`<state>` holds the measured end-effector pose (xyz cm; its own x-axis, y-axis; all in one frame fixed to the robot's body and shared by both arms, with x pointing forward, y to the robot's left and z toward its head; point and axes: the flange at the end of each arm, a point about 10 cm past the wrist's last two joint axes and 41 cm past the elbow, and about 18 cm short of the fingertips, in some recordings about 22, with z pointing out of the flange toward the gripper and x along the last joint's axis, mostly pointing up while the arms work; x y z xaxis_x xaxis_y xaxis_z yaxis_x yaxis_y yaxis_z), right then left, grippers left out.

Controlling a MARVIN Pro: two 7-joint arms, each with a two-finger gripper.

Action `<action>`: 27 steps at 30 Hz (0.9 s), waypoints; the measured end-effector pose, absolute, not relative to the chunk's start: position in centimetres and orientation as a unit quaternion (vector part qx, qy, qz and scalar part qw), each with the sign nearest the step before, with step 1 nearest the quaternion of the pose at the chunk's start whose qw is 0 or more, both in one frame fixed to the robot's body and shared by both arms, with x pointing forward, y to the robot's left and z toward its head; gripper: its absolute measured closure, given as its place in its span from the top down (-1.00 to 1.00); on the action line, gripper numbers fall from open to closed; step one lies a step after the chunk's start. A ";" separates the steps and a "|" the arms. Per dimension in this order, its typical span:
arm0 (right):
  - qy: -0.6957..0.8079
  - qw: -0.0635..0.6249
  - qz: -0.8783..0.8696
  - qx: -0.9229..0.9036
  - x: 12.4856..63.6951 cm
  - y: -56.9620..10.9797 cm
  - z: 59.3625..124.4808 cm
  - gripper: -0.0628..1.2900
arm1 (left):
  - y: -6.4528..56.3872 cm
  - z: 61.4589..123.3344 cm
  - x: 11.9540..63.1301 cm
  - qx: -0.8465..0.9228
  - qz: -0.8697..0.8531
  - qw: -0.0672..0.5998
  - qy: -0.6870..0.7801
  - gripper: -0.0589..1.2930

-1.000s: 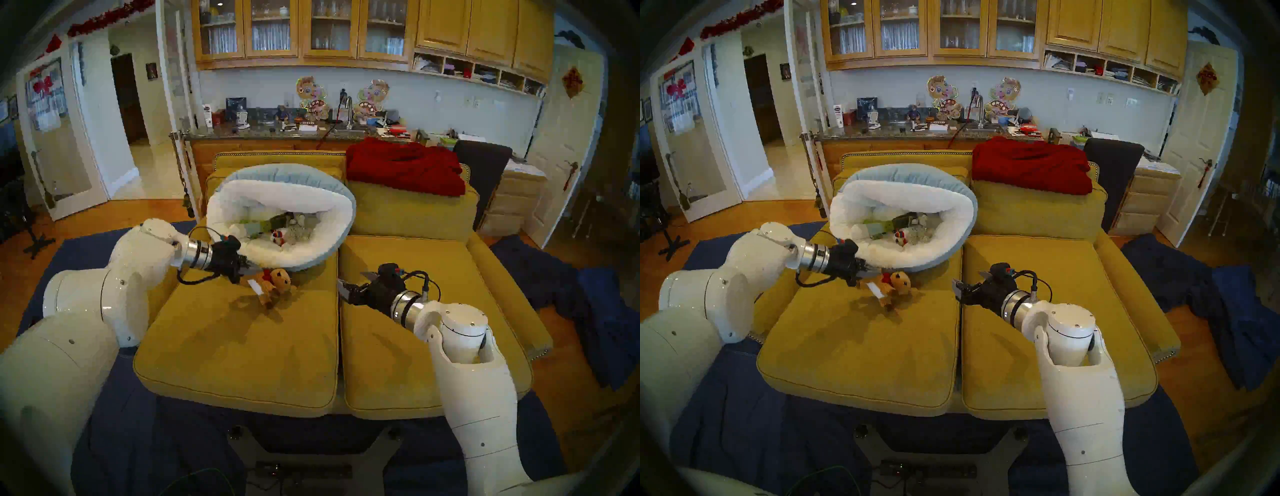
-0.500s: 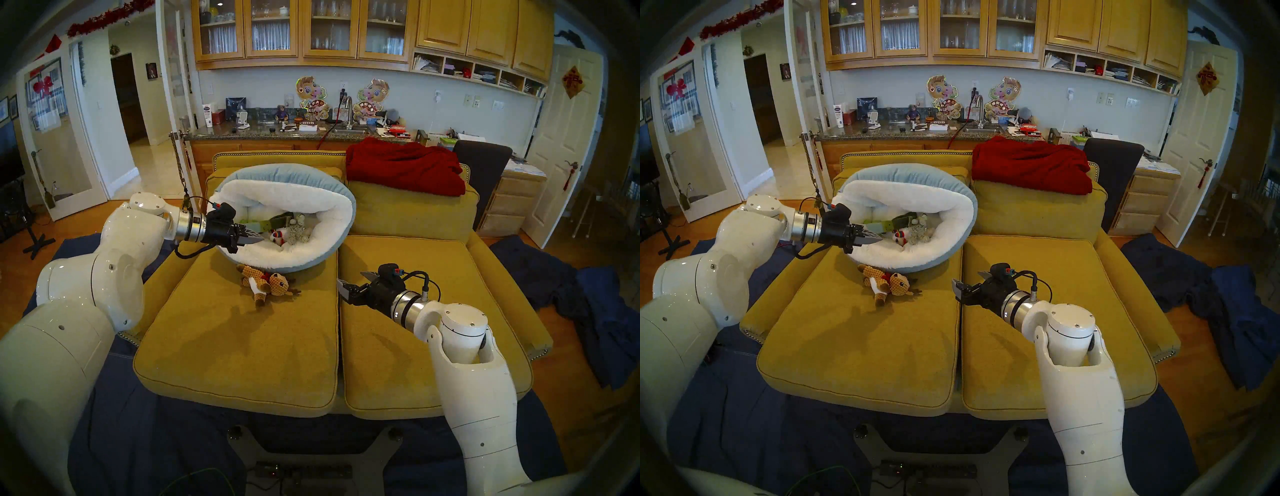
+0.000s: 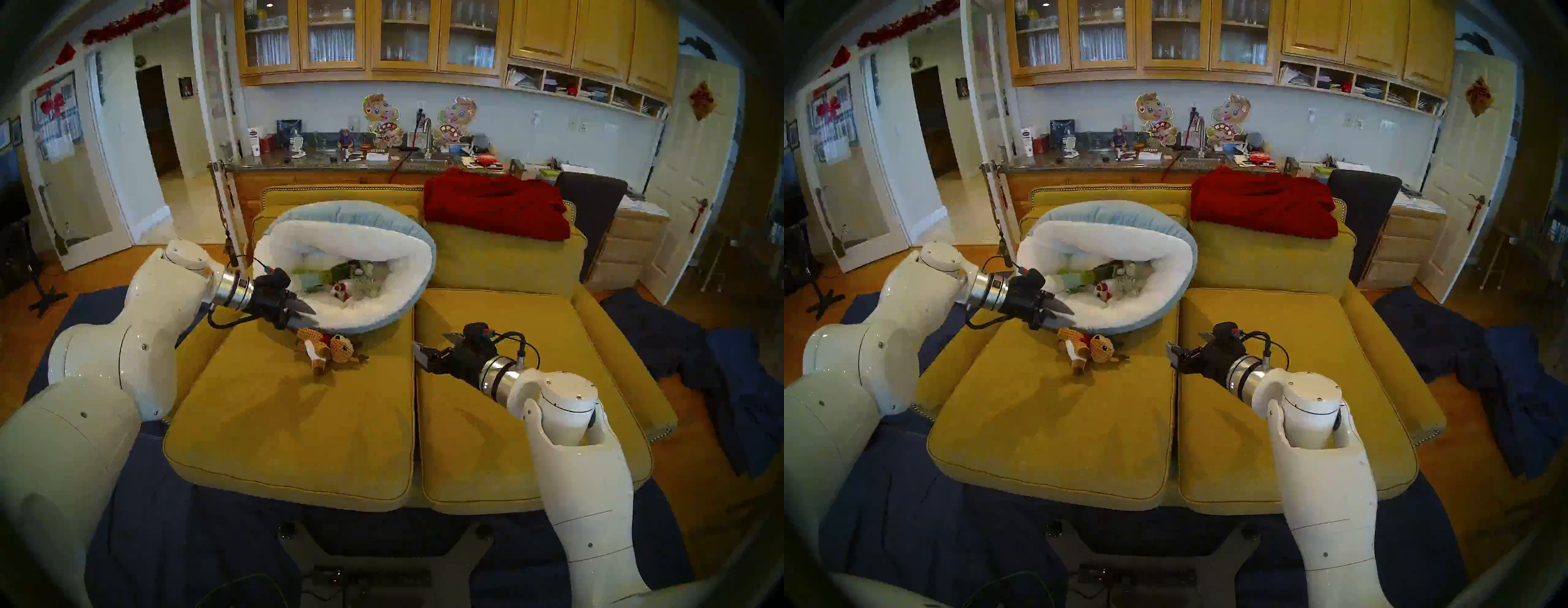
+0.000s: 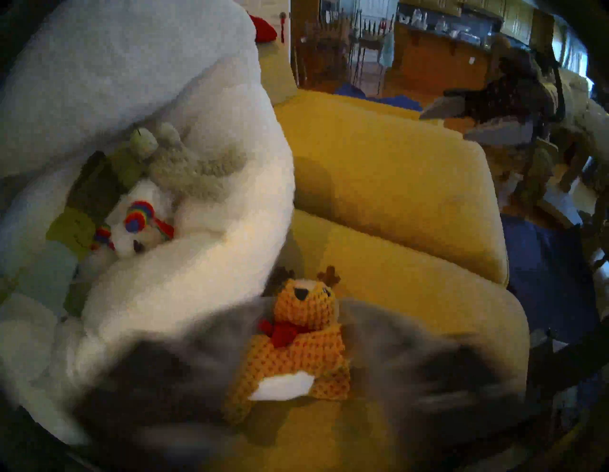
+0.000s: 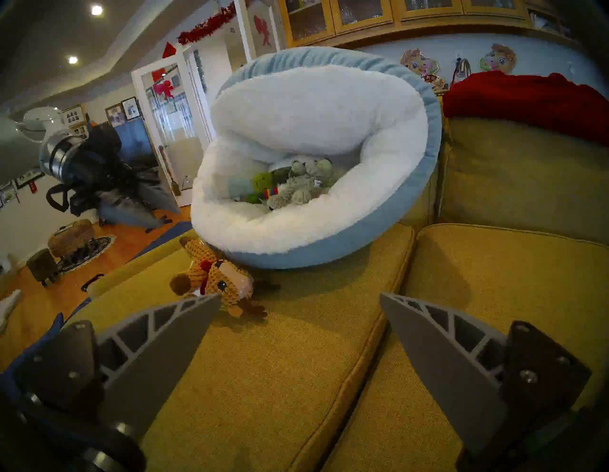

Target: Put toys into dog bed

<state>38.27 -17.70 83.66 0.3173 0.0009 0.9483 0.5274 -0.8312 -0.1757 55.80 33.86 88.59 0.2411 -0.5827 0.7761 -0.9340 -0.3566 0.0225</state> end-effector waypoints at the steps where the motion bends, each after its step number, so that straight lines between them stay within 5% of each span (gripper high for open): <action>1: -0.170 0.235 -0.559 -0.777 38.3 -17.7 83.7 0.94 | 33.8 88.3 55.7 0.747 0.346 0.252 -0.509 -0.78; 2: -0.170 0.235 -0.559 -0.777 38.3 -17.7 83.7 0.94 | 33.7 88.1 55.6 0.748 0.343 0.253 -0.509 -0.63; 3: -0.170 0.235 -0.559 -0.777 38.3 -17.7 83.7 0.94 | 33.5 87.6 55.4 0.749 0.339 0.254 -0.510 0.43; 6: -0.170 0.235 -0.559 -0.777 38.3 -17.7 83.7 0.94 | 33.3 87.0 55.2 0.750 0.334 0.257 -0.510 0.93; 27: -0.170 0.235 -0.559 -0.777 38.3 -17.7 83.7 0.95 | 31.7 82.9 55.1 0.759 0.321 0.207 -0.528 0.91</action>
<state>38.26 -17.69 83.68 0.3173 0.0010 0.9483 0.5273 -0.8314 -0.1755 55.07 31.69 82.91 0.2369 -0.6685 0.7050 -0.9338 -0.3570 -0.0248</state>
